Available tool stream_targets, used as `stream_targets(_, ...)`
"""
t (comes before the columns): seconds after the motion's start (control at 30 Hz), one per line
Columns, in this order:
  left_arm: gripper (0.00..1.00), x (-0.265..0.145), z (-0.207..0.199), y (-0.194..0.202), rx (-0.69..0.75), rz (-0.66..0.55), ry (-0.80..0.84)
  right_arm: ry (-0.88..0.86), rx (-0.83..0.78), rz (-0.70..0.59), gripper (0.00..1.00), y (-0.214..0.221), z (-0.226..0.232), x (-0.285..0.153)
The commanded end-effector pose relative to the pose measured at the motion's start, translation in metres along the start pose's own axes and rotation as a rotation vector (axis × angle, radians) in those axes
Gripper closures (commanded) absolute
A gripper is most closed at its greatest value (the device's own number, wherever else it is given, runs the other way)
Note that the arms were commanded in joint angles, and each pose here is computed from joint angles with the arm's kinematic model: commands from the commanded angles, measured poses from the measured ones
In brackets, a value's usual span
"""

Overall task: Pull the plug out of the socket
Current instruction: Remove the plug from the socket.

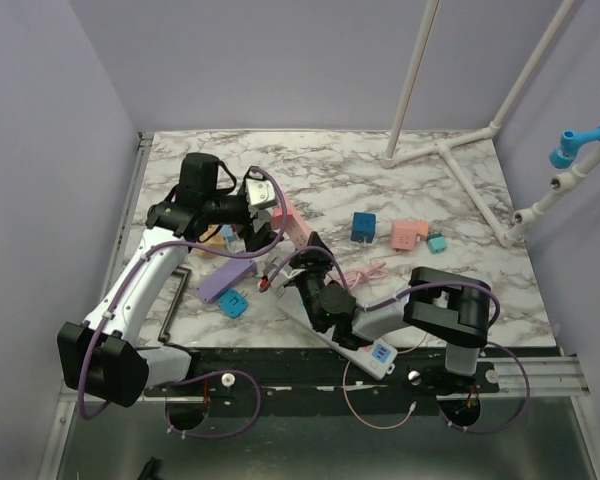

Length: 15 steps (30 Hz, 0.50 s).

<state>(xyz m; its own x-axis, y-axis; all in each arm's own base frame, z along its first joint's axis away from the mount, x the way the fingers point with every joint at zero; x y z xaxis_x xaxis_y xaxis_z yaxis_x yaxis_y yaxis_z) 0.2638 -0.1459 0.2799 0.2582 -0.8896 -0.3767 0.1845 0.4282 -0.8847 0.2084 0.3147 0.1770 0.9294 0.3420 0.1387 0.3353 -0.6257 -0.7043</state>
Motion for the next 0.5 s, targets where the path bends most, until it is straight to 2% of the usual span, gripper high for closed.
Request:
stream_targets(0.0, 0.01, 0.01, 0.01, -0.006, 0.045, -0.015, -0.039, 0.124, 0.171, -0.087, 0.99, -0.029, -0.022, 0.002)
stream_targets(0.13, 0.01, 0.014, 0.021, -0.006, 0.062, -0.008, -0.086, 0.129, 0.173, -0.089, 0.99, -0.028, -0.023, 0.0)
stream_targets(0.33, 0.02, 0.013, 0.013, 0.0, 0.098, 0.025, -0.111, 0.141, 0.179, -0.088, 0.99, -0.026, -0.026, -0.002)
stream_targets(0.47, 0.11, 0.008, 0.004, 0.0, 0.099, 0.029, -0.127, 0.143, 0.181, -0.089, 0.99, -0.025, -0.026, -0.002)
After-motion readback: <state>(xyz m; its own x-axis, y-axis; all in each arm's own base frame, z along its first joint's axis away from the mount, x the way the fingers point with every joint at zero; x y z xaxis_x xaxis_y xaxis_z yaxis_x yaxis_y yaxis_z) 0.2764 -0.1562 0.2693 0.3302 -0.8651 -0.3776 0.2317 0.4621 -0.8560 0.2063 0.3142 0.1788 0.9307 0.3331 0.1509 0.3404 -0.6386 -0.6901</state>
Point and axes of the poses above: each gripper's point midway between its finger pads, its own x axis out along the fingers, its own z axis along the line the jaws close on, y = z × x, the point moved 7 cm from there along -x, back along the fingers, and after that the axes turned 7 degrees about x, right-handed, at the moved point
